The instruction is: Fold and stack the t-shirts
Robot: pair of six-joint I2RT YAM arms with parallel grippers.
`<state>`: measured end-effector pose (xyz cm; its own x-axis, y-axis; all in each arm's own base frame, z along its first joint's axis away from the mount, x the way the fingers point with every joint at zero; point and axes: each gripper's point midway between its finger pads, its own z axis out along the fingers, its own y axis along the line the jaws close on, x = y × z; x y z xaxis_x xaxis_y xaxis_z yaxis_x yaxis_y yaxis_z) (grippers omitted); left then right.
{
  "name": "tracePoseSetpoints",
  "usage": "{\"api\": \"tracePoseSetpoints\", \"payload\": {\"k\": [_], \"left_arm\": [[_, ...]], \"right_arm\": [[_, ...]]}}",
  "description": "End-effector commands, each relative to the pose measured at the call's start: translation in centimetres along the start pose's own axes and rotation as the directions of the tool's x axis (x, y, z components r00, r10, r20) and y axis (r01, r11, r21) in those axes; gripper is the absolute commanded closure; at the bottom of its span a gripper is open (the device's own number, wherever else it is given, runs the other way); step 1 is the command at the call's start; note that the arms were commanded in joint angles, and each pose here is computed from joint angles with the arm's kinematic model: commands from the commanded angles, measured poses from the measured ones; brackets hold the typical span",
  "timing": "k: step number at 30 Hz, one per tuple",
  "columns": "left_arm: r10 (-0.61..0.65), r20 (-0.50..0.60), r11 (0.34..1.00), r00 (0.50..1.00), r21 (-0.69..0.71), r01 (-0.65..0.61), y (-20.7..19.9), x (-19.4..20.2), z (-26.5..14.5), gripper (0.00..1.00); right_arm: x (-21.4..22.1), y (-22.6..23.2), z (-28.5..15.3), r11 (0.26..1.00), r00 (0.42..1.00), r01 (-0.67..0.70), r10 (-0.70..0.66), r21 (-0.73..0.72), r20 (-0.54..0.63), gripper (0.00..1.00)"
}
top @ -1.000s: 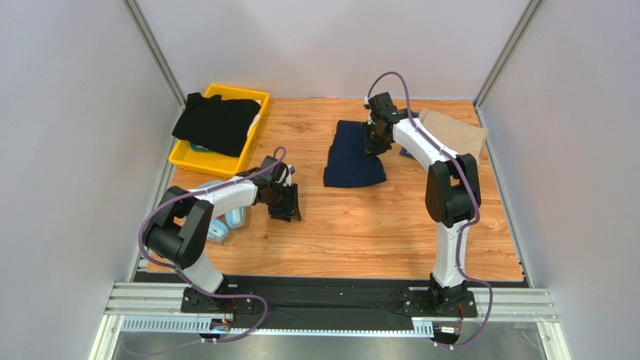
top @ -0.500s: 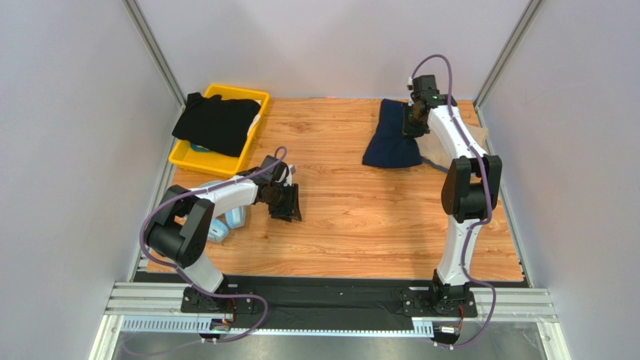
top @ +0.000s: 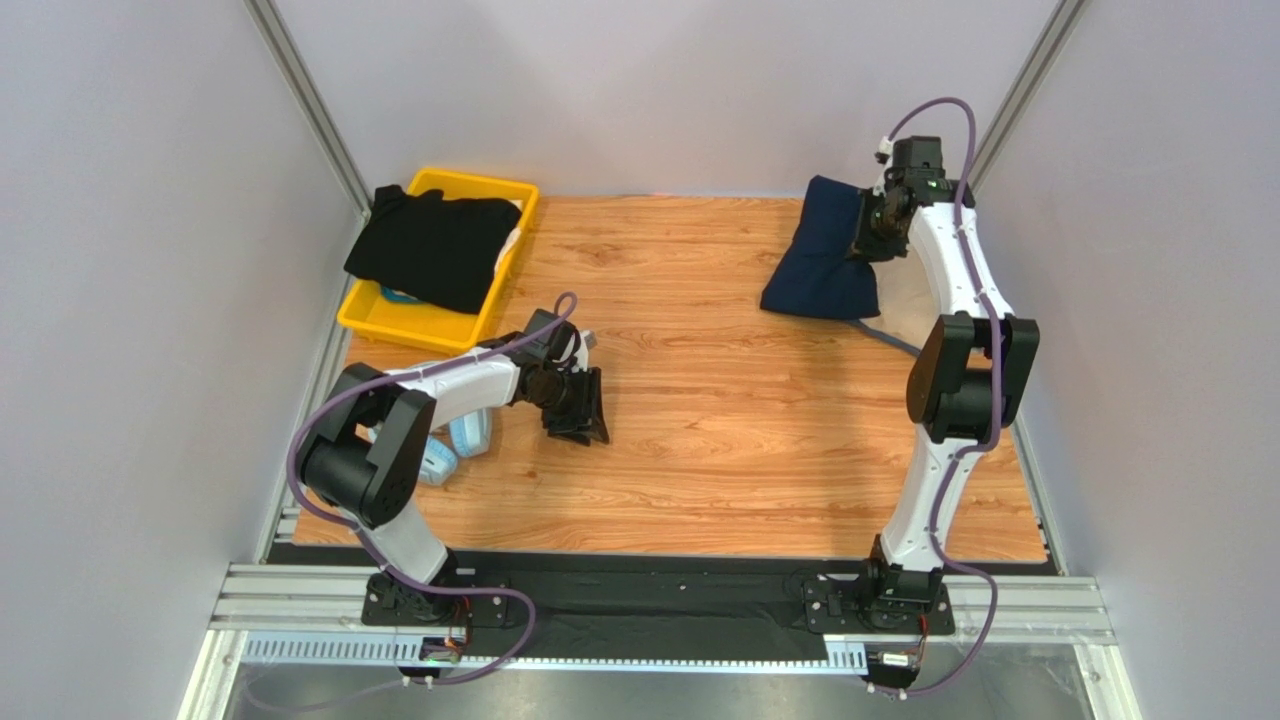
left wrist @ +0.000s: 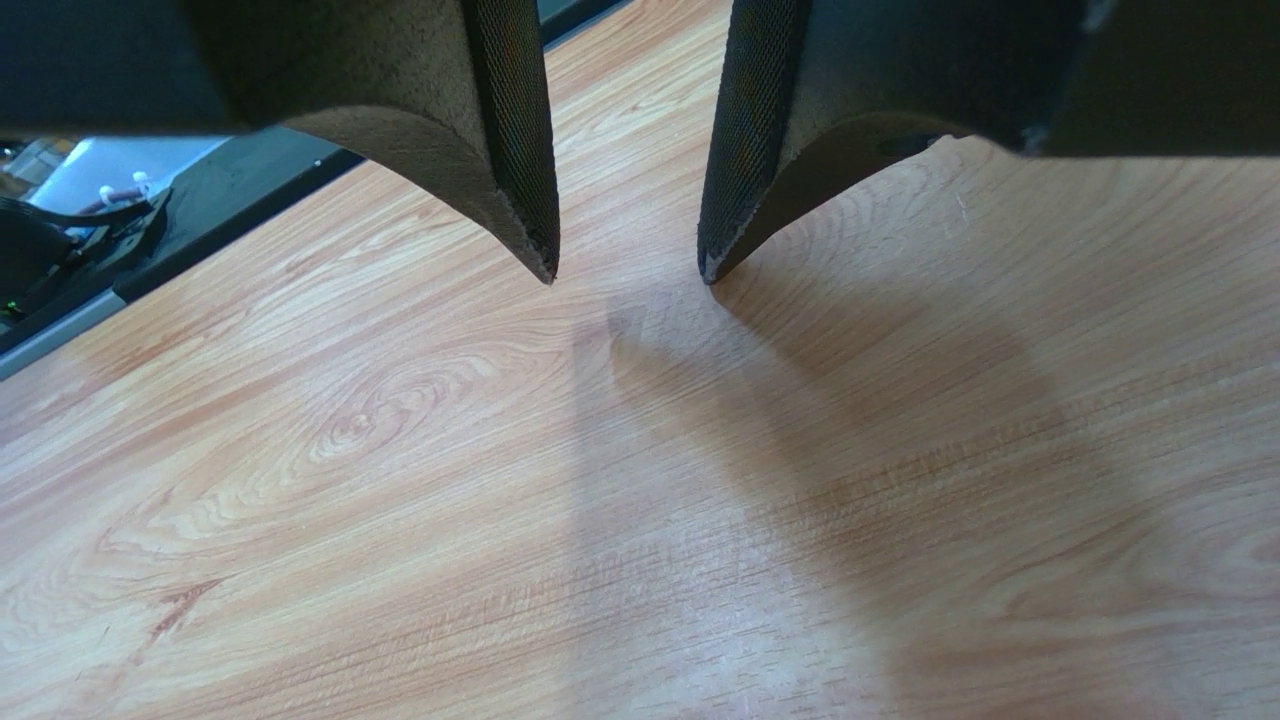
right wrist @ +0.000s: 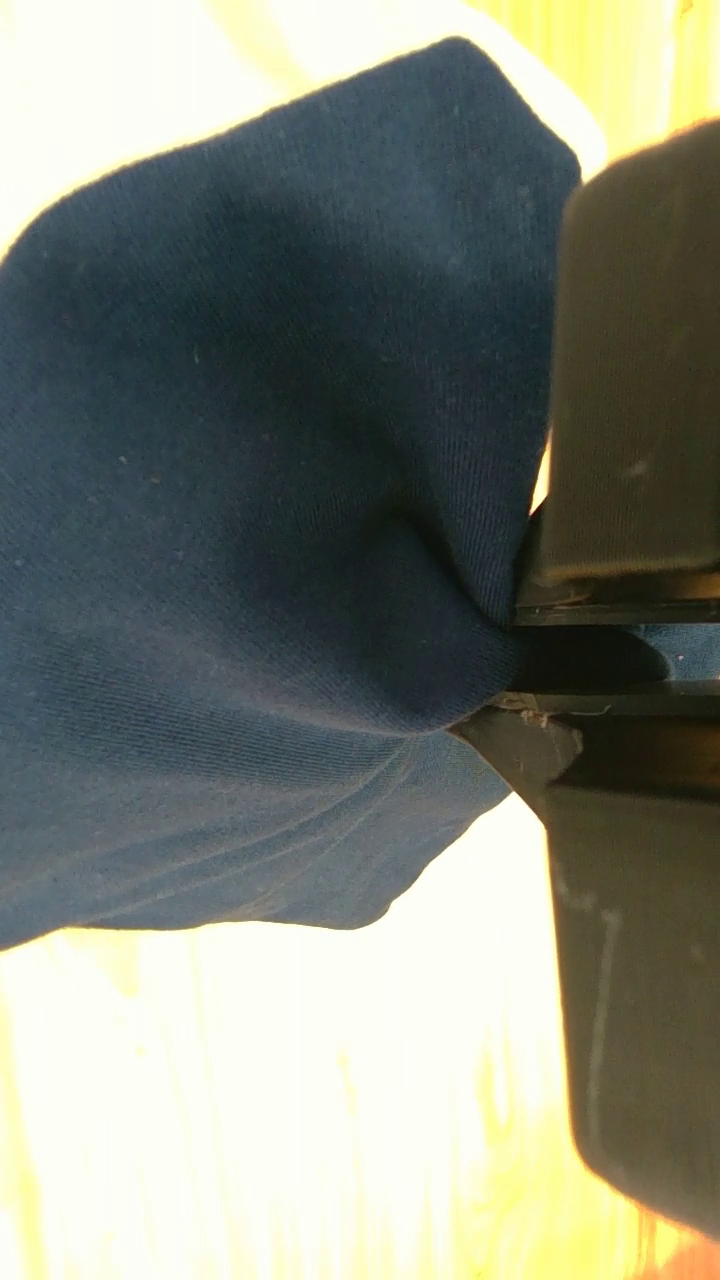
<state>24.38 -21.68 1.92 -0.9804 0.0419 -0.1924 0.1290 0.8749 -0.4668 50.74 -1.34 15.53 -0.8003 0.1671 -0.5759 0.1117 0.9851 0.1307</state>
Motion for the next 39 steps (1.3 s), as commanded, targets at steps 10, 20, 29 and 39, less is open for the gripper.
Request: {"api": "tracePoseSetpoints", "payload": {"k": [10,20,29,39], "left_arm": [[-0.022,-0.133,0.991,0.991,-0.131,0.004,3.4,3.5,1.9,0.53],[-0.020,-0.157,0.989,0.987,-0.149,-0.004,3.7,4.1,2.2,0.53],[-0.017,-0.166,0.987,0.986,-0.157,-0.010,3.8,4.3,2.4,0.53],[-0.010,-0.163,0.987,0.987,-0.160,-0.017,3.7,4.3,2.3,0.53]], "right_arm": [[-4.4,-5.1,-4.4,0.982,0.971,-0.179,0.187,-0.064,0.150,1.00],[-2.7,-8.8,-2.6,0.961,0.958,-0.275,0.271,0.029,0.098,1.00],[-3.1,-11.5,-2.3,0.931,0.928,-0.363,0.358,0.032,0.104,1.00],[-1.8,-12.2,-0.3,0.904,0.906,-0.424,0.423,0.060,0.034,0.73]]}}
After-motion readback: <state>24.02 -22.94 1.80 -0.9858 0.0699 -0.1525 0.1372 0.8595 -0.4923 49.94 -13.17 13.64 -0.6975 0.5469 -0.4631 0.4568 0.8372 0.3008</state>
